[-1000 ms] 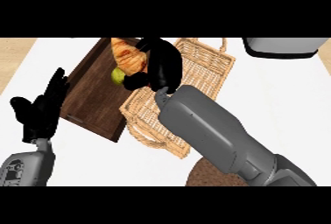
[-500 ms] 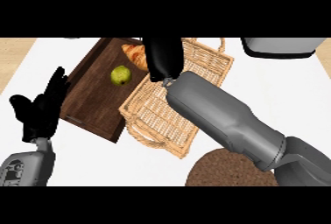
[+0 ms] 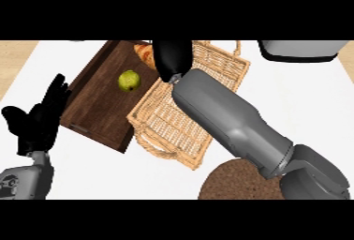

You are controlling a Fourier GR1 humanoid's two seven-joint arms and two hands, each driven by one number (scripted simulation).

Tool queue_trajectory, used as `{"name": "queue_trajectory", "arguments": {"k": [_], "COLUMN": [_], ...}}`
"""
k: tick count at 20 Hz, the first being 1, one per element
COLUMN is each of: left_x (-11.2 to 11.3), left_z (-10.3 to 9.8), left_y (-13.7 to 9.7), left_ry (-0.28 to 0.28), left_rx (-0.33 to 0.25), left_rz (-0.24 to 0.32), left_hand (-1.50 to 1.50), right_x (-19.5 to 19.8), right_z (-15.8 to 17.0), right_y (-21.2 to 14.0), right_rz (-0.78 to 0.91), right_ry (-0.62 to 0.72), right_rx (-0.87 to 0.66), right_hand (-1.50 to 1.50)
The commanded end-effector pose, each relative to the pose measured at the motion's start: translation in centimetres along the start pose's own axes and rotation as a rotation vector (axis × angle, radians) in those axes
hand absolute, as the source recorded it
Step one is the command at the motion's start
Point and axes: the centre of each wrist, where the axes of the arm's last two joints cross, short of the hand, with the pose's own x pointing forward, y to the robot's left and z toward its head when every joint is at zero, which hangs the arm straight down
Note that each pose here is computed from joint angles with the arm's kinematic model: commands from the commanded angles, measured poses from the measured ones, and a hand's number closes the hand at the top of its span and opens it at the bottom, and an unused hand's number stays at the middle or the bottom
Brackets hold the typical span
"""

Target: Pick the croissant from the placemat and place it in the basket

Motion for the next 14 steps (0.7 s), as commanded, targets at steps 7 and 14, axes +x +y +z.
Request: {"name": "queue_trajectory", "arguments": {"k": [7, 14], "left_x": [0.5, 0.1], "left_z": [-0.7, -0.5], "left_y": [0.1, -1.6], "left_ry": [0.005, -0.01], "left_rx": [-0.025, 0.007], "left_rz": [0.017, 0.003], "left_hand": [0.0, 0.0], "right_x": [-2.0, -3.5], "right_z": [-1.0, -0.5], "right_y": [1.6, 3.2], "right_rz": [0.058, 0.063], "right_ry": [0.05, 0.038], "right_rx": [0.223, 0.197], "right_hand": [1.5, 1.5]}}
